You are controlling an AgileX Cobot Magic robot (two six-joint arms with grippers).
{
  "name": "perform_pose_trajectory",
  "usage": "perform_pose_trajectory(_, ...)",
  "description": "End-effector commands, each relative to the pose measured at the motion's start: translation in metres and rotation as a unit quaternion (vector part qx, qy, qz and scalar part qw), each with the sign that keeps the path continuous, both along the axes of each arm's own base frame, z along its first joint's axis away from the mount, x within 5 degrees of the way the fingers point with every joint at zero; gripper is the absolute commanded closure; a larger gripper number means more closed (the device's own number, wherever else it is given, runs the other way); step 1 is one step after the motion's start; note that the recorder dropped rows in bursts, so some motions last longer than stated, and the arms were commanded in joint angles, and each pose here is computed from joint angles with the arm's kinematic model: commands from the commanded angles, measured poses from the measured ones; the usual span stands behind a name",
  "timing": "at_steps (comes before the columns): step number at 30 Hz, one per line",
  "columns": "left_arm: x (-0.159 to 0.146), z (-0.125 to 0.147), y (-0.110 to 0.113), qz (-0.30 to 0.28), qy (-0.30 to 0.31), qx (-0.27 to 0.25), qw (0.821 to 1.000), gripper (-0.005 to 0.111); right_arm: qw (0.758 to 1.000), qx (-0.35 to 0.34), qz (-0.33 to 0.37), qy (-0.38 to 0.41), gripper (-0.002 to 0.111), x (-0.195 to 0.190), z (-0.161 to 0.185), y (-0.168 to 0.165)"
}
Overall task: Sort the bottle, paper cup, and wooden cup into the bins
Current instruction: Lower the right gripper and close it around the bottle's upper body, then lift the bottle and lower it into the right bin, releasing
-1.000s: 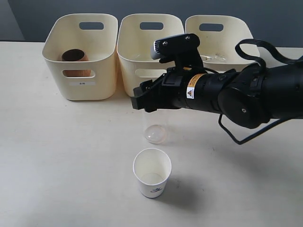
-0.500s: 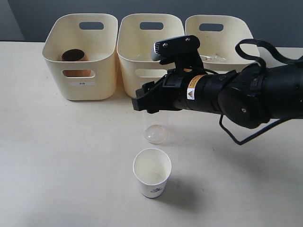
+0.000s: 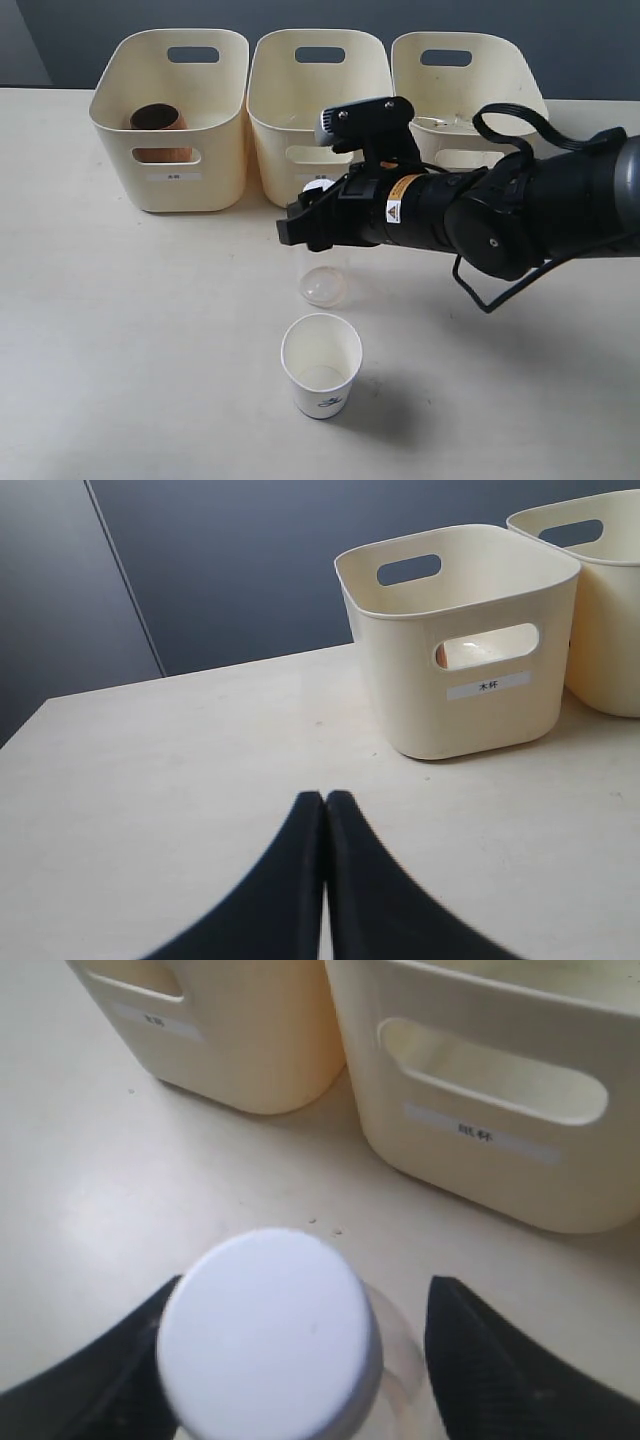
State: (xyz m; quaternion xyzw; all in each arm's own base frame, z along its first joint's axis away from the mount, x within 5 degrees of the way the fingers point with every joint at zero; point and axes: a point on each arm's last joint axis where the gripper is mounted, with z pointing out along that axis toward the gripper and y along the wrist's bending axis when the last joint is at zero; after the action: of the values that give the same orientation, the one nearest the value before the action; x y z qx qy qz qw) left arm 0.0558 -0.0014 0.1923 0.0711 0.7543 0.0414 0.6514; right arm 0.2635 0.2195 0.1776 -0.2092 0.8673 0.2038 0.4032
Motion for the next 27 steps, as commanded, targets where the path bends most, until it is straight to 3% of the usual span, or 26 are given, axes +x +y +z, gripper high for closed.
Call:
perform_pose_trajectory(1,0.000,0.000,0.000,-0.002,-0.002,-0.002,1.000,0.107,1.000,0.012,-0.007,-0.007,0.050,0.002,0.001,-0.001)
perform_pose_trajectory(3,0.000,0.000,0.000,-0.002,-0.002,-0.002,1.000,0.107,1.000,0.012,-0.007,-0.007,0.059,0.002,0.001,-0.001)
perform_pose_trajectory(10,0.000,0.000,0.000,-0.002,-0.002,-0.002,1.000,0.107,1.000,0.011,-0.007,-0.005,0.107,0.002,0.001,-0.001)
perform_pose_trajectory(16,0.000,0.000,0.000,-0.002,-0.002,-0.002,1.000,0.107,1.000,0.017,-0.007,-0.013,0.109,0.001,0.008,-0.002)
perform_pose_trajectory(24,0.000,0.000,0.000,-0.002,-0.002,-0.002,1.000,0.107,0.996,0.034,0.008,-0.078,0.109,-0.014,0.065,-0.016)
perform_pose_trajectory(27,0.000,0.000,0.000,-0.002,-0.002,-0.002,1.000,0.107,0.993,0.050,-0.022,-0.101,0.109,-0.011,0.087,-0.036)
